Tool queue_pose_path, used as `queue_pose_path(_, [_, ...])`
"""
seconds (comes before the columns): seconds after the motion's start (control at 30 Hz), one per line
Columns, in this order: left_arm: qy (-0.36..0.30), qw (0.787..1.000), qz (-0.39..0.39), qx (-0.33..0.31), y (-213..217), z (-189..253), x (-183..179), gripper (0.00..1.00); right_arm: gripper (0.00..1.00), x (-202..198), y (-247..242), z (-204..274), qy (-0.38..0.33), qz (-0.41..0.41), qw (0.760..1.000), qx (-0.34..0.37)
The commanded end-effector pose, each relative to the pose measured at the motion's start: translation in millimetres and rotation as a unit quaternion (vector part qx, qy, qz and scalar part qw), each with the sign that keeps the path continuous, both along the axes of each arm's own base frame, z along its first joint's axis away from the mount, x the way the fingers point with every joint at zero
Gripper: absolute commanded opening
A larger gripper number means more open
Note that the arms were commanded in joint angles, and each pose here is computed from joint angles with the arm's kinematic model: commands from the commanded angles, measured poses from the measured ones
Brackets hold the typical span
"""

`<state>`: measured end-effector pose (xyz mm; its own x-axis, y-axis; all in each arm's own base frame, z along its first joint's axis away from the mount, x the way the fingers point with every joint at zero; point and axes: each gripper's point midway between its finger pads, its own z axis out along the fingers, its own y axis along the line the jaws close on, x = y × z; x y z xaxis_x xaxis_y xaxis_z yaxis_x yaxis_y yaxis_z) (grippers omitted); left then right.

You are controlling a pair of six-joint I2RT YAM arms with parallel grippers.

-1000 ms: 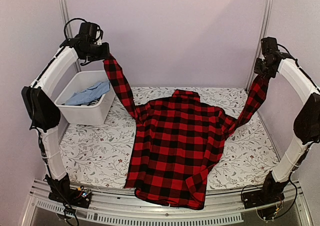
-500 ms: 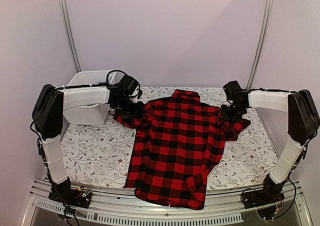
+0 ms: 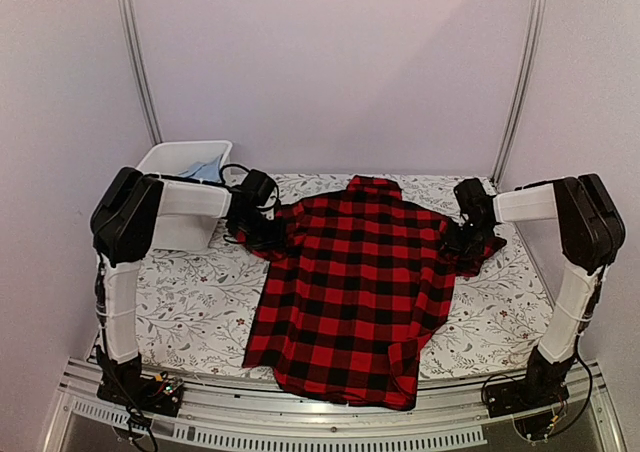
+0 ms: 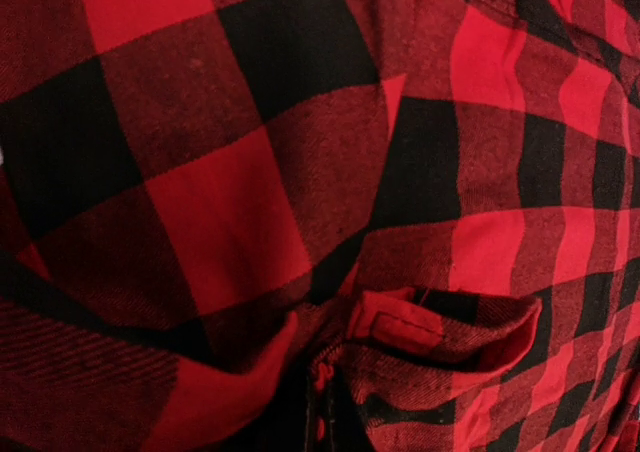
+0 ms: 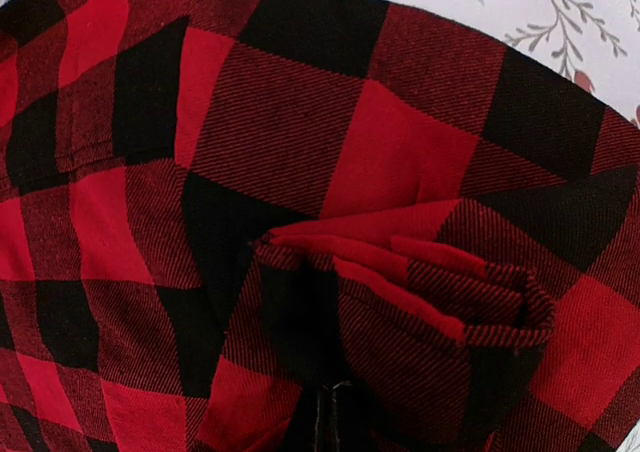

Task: Fold and stack the long sleeve shirts
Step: Flatten out the square-folded shirt at the center of the board.

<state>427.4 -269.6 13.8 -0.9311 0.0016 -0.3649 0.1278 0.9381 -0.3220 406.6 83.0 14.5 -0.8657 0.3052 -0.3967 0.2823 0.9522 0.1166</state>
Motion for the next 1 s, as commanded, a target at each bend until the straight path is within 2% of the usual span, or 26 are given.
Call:
queue_pose_path(0.0, [0.025, 0.999, 0.037, 0.031, 35.2, -31.8, 17.0, 0.0, 0.01, -3.1, -28.1, -33.9, 0.048, -0.019, 0.999, -0.01])
queue_pose_path(0.23, [0.027, 0.996, 0.059, 0.06, 63.2, -38.3, 45.6, 0.0, 0.04, 38.8, -53.5, -31.4, 0.05, -0.017, 0.998, -0.035])
queue_pose_path(0.4, [0.027, 0.996, 0.062, 0.065, 69.7, -37.9, 53.7, 0.0, 0.11, 74.0, -67.8, -18.5, 0.045, -0.007, 0.996, -0.071])
queue_pose_path(0.57, [0.026, 0.996, 0.061, 0.065, 70.5, -36.3, 54.5, 0.0, 0.27, 71.7, -87.2, -10.6, 0.041, -0.016, 0.996, -0.081])
queue_pose_path(0.77, [0.02, 0.996, 0.056, 0.065, 69.5, -32.0, 56.9, 0.0, 0.27, 63.7, -106.6, -20.3, 0.051, -0.03, 0.996, -0.074])
queue_pose_path(0.97, [0.014, 0.997, 0.046, 0.057, 64.8, -22.5, 61.5, 0.01, 0.29, 93.8, -107.8, -22.8, 0.037, -0.01, 0.996, -0.079])
